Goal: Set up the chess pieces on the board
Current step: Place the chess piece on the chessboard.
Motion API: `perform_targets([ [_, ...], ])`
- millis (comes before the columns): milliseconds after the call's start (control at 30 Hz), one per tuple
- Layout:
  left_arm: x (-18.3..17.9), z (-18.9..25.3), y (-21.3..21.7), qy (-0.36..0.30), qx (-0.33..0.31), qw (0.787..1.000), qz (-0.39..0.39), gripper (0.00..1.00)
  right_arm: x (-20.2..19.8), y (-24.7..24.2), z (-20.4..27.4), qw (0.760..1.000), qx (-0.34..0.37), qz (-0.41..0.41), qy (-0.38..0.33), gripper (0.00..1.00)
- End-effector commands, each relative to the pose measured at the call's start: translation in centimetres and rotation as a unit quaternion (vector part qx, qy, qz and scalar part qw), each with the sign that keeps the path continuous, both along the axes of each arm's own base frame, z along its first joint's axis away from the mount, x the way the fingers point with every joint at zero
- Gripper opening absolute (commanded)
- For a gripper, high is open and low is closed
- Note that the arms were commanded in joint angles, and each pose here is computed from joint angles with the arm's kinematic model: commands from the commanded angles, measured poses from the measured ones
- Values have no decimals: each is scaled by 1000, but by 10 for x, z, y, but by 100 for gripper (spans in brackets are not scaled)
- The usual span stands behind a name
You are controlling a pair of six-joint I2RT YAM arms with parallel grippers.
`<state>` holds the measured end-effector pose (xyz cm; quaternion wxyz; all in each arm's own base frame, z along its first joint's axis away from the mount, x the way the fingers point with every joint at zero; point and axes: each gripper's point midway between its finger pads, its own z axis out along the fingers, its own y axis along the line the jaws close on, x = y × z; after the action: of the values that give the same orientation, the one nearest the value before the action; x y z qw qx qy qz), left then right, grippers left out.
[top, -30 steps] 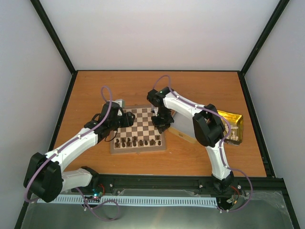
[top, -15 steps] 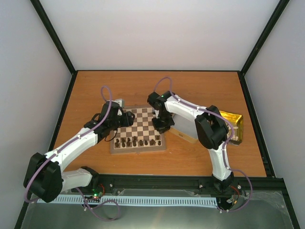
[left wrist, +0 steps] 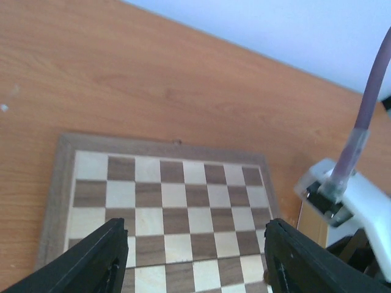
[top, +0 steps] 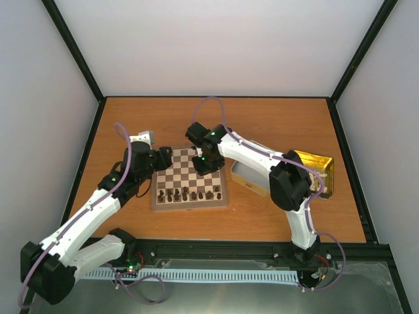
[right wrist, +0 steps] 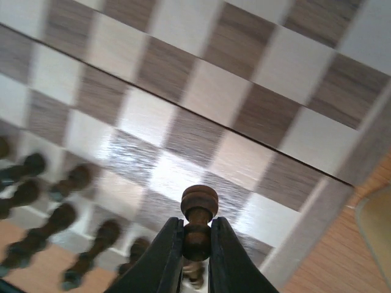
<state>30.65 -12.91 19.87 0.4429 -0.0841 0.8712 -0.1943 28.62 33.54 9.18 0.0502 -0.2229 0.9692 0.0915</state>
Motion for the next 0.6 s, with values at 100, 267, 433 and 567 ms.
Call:
perform_targets([
  [100,-4,46,33,-68,-3,995,76,63,-18,56,16,998,45,40,2,9],
  [267,-7,47,38,-70,-3,994,86,63,-34,66,3,998,29,61,20,9],
  [433,-8,46,44,-70,-3,992,102,63,-43,66,-12,997,7,64,35,9],
  [567,-11,47,51,-75,-3,990,119,63,-47,65,-18,997,0,68,44,9],
])
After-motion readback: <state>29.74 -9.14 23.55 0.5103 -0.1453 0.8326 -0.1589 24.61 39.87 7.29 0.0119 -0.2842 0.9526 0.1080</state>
